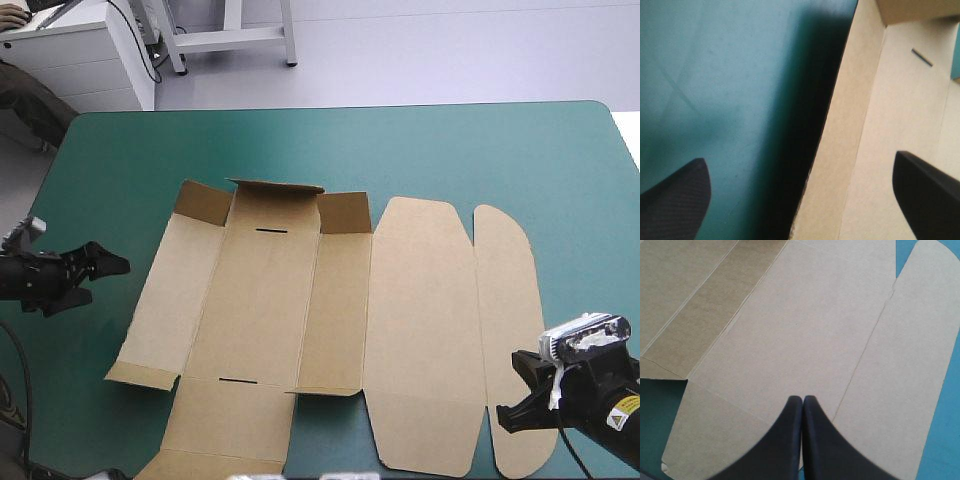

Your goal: Fold the box

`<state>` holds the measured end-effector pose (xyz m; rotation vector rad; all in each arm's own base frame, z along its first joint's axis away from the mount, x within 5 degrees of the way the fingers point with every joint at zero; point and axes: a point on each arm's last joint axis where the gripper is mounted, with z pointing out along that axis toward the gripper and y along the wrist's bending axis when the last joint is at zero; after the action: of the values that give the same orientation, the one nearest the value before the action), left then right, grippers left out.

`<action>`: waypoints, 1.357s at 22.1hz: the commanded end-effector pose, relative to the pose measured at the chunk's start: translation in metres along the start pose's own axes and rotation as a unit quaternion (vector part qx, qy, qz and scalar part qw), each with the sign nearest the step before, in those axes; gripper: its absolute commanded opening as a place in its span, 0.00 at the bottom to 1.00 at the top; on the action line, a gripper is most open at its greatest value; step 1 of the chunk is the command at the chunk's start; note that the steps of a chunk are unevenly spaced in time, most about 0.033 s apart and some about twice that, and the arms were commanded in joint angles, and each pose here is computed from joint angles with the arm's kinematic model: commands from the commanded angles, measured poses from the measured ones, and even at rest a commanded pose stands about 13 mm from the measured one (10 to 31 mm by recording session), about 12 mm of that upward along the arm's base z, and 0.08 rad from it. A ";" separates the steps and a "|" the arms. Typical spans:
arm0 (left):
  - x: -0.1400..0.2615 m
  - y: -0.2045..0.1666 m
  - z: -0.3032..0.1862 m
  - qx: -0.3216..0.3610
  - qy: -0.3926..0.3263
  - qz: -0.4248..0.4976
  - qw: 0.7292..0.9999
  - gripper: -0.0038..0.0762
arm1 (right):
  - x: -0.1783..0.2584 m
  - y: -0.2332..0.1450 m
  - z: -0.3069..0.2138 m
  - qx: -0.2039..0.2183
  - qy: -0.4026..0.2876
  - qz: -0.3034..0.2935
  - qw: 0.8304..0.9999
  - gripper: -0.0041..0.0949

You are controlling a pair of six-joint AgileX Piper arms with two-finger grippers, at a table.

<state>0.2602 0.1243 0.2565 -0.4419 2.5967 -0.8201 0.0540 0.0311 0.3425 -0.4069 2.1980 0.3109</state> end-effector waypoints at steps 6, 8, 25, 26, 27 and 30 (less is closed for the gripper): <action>0.020 -0.027 0.032 0.007 0.116 0.074 0.990 0.92 | -0.012 0.003 -0.005 -0.013 -0.045 -0.004 0.999 0.02; 0.024 -0.034 0.037 0.002 0.145 0.093 0.985 0.92 | -0.012 0.003 -0.005 -0.014 -0.045 -0.004 0.999 0.02; 0.057 -0.058 0.074 0.055 0.213 0.101 0.970 0.92 | -0.013 0.003 -0.005 -0.012 -0.052 -0.006 0.999 0.02; 0.058 -0.059 0.075 0.055 0.216 0.105 0.969 0.92 | -0.013 0.003 -0.004 -0.012 -0.051 -0.006 0.999 0.02; 0.059 -0.060 0.076 0.055 0.219 0.108 0.968 0.92 | -0.013 0.003 -0.004 -0.012 -0.051 -0.006 0.999 0.02; 0.062 -0.068 0.080 0.056 0.231 0.124 0.963 0.91 | -0.014 0.003 -0.004 -0.011 -0.053 -0.006 0.999 0.02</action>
<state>0.2604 0.0241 0.2126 0.0611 2.9020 -0.9092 0.0542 0.0336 0.3442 -0.4266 2.1718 0.3368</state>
